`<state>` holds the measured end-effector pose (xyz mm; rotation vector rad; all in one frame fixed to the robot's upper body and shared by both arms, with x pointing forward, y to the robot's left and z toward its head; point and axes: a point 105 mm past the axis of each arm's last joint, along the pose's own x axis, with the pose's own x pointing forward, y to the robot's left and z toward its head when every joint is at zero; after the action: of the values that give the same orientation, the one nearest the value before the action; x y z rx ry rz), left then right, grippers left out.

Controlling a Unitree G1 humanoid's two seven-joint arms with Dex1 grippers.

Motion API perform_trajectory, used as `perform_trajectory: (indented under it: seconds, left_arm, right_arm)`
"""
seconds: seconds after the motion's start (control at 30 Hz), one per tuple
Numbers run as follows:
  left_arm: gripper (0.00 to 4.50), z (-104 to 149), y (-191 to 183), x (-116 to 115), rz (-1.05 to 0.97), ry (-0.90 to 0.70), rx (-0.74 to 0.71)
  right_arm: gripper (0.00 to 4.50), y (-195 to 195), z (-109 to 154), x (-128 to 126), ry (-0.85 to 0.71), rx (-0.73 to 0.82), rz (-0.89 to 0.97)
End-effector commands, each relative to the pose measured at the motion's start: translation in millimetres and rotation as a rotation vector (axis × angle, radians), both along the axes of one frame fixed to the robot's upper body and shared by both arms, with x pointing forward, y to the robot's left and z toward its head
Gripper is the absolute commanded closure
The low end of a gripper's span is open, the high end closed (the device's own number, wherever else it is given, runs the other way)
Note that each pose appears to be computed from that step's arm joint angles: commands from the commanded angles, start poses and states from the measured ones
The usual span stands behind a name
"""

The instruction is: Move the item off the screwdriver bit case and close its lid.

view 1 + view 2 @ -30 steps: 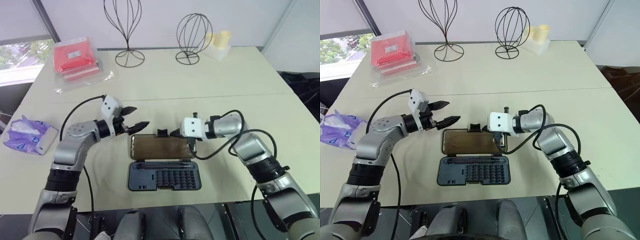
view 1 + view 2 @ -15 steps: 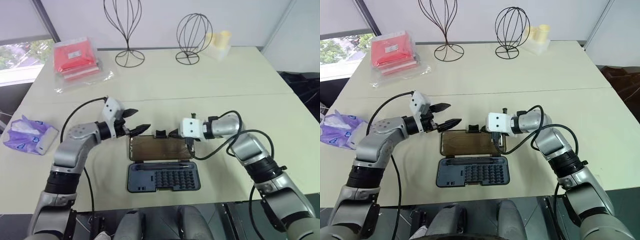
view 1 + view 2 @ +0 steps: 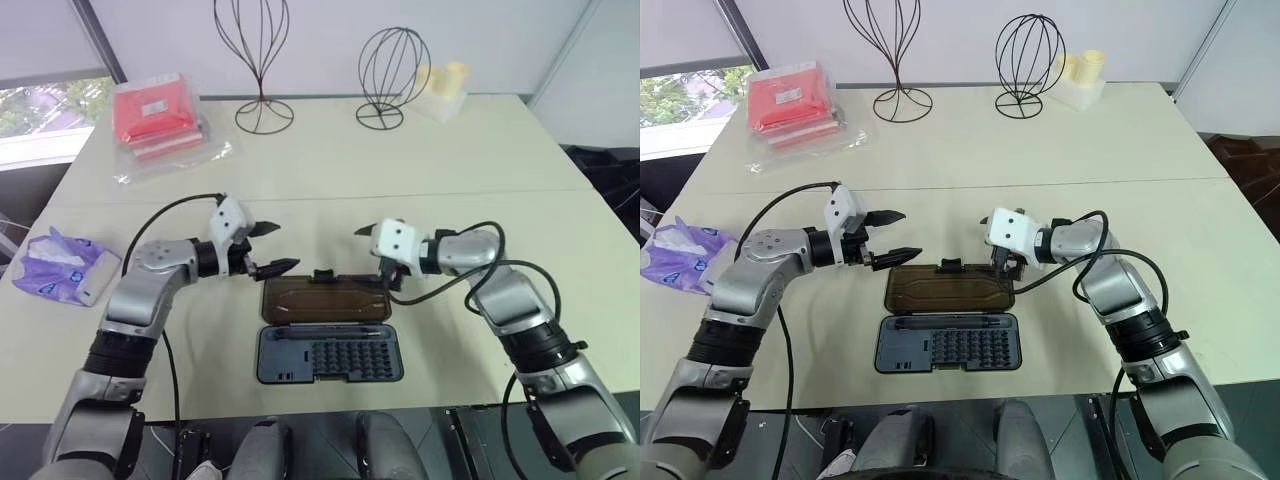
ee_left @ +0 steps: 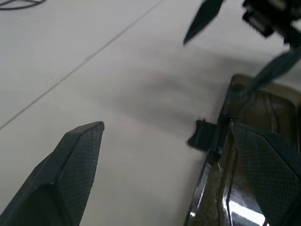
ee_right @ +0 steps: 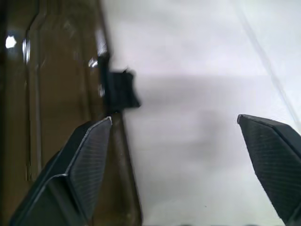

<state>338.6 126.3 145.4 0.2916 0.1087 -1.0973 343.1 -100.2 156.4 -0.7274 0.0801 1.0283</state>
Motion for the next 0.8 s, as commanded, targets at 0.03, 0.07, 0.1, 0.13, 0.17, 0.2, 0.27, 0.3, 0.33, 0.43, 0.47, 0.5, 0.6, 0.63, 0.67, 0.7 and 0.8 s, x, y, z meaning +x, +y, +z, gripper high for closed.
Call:
perform_trajectory:
  seconds: [0.03, 0.07, 0.1, 0.13, 0.17, 0.2, 0.27, 0.3, 0.33, 0.43, 0.47, 0.5, 0.6, 0.63, 0.67, 0.7, 0.8]
  left_arm:
    - [0.00, 15.4, -7.8, -9.8, -0.103, -0.044, 0.004]
    - [0.00, 17.9, -10.6, -15.4, -0.134, -0.039, -0.006]
    - [0.00, 19.8, -12.8, -20.4, -0.158, -0.034, -0.013]
    - [0.00, 21.3, -14.3, -24.6, -0.176, -0.031, -0.019]
    - [0.00, 22.5, -15.8, -28.2, -0.184, -0.033, -0.022]
    - [0.00, 23.1, -16.8, -31.0, -0.185, -0.033, -0.025]
    - [0.00, 21.4, -17.5, -38.4, -0.192, -0.030, -0.020]
    - [0.00, 19.7, -17.3, -41.3, -0.193, -0.028, -0.012]
    - [0.26, 17.5, -16.9, -45.2, -0.197, -0.027, -0.003]
    - [1.20, 12.6, -17.3, -58.6, -0.218, -0.003, 0.005]
    - [1.65, 11.2, -17.7, -63.3, -0.230, 0.004, 0.009]
    - [2.16, 9.9, -18.4, -68.4, -0.244, 0.012, 0.012]
    - [3.68, 5.9, -22.1, -84.4, -0.297, 0.037, 0.025]
    - [4.25, 4.3, -23.6, -90.5, -0.321, 0.049, 0.028]
    - [4.43, 1.5, -25.4, -98.1, -0.348, 0.068, 0.029]
    - [4.43, -0.8, -26.0, -103.6, -0.367, 0.079, 0.036]
    - [4.43, -10.0, -25.1, -116.0, -0.395, 0.121, 0.053]
  right_arm:
    - [0.05, -1.6, 26.3, -4.8, -0.040, 0.112, -0.054]
    - [0.05, -3.0, 27.6, -6.2, -0.041, 0.125, -0.070]
    - [0.05, -4.3, 28.0, -7.6, -0.039, 0.136, -0.085]
    - [0.05, -5.3, 28.0, -8.9, -0.036, 0.146, -0.098]
    - [0.05, -6.7, 27.2, -10.0, -0.032, 0.155, -0.113]
    - [0.05, -7.8, 26.2, -10.9, -0.029, 0.159, -0.123]
    - [0.05, -8.9, 24.1, -12.5, -0.025, 0.163, -0.139]
    - [0.05, -8.9, 23.7, -13.1, -0.023, 0.167, -0.145]
    - [0.01, -8.7, 23.7, -13.5, -0.019, 0.175, -0.151]
    - [0.00, -9.4, 24.3, -13.7, -0.013, 0.193, -0.169]
    - [0.00, -10.0, 24.4, -13.5, -0.011, 0.196, -0.174]
    - [0.00, -11.0, 24.1, -13.3, -0.009, 0.197, -0.180]
    - [0.00, -13.0, 21.2, -13.1, 0.003, 0.194, -0.187]
    - [0.00, -13.3, 20.0, -13.3, 0.006, 0.191, -0.187]
    - [0.00, -13.4, 17.6, -13.3, 0.013, 0.183, -0.185]
    - [0.00, -13.2, 15.9, -13.4, 0.017, 0.177, -0.182]
    - [0.00, -12.4, 10.6, -13.4, 0.037, 0.160, -0.172]
